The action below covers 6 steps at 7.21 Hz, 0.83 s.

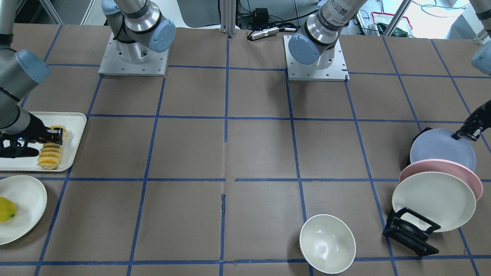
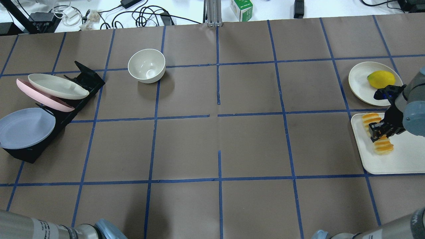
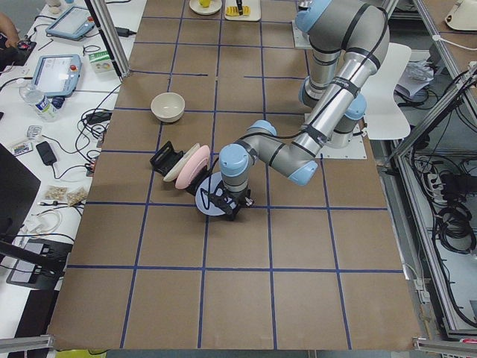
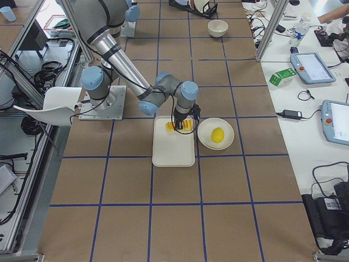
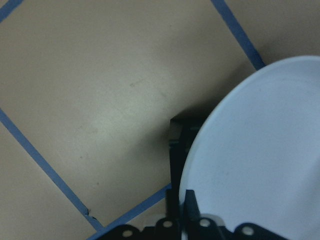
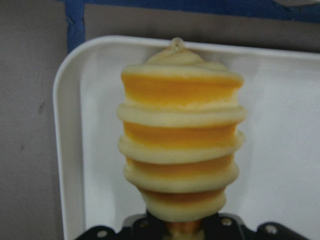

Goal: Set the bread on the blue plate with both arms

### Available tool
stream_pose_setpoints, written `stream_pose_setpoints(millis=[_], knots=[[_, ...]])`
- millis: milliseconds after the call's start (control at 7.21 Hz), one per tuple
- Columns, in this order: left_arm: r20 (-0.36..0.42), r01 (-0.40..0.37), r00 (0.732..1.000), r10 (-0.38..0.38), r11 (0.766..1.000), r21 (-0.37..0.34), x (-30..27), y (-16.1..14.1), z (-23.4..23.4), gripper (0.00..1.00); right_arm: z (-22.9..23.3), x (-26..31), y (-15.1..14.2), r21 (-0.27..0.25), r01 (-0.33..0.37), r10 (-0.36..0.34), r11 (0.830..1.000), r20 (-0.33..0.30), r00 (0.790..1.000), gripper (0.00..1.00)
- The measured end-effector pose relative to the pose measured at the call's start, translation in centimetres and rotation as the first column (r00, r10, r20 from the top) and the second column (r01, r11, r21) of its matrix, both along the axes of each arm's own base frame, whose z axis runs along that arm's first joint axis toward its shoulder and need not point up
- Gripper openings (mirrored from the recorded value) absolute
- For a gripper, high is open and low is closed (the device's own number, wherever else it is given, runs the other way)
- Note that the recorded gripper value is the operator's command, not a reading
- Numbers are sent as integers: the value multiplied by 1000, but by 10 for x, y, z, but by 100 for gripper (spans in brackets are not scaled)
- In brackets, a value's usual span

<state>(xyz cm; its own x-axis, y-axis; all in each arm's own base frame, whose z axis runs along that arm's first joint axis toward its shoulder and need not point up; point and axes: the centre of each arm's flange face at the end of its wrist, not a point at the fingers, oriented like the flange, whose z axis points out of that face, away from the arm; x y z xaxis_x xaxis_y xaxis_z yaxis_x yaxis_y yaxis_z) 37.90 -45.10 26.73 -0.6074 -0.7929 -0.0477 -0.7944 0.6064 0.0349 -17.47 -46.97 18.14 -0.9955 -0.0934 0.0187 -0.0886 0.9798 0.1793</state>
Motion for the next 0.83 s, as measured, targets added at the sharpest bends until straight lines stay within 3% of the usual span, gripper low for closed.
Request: stream_pose_setpoints(millis=[416, 832], knots=[[30, 7, 1000, -8, 1000, 26, -6, 8, 33, 0, 22, 4, -1, -29, -19, 19, 999, -11, 1000, 0], [39, 18, 999, -23, 992, 126, -8, 21, 121, 0, 53, 11, -12, -42, -35, 35, 998, -8, 999, 0]])
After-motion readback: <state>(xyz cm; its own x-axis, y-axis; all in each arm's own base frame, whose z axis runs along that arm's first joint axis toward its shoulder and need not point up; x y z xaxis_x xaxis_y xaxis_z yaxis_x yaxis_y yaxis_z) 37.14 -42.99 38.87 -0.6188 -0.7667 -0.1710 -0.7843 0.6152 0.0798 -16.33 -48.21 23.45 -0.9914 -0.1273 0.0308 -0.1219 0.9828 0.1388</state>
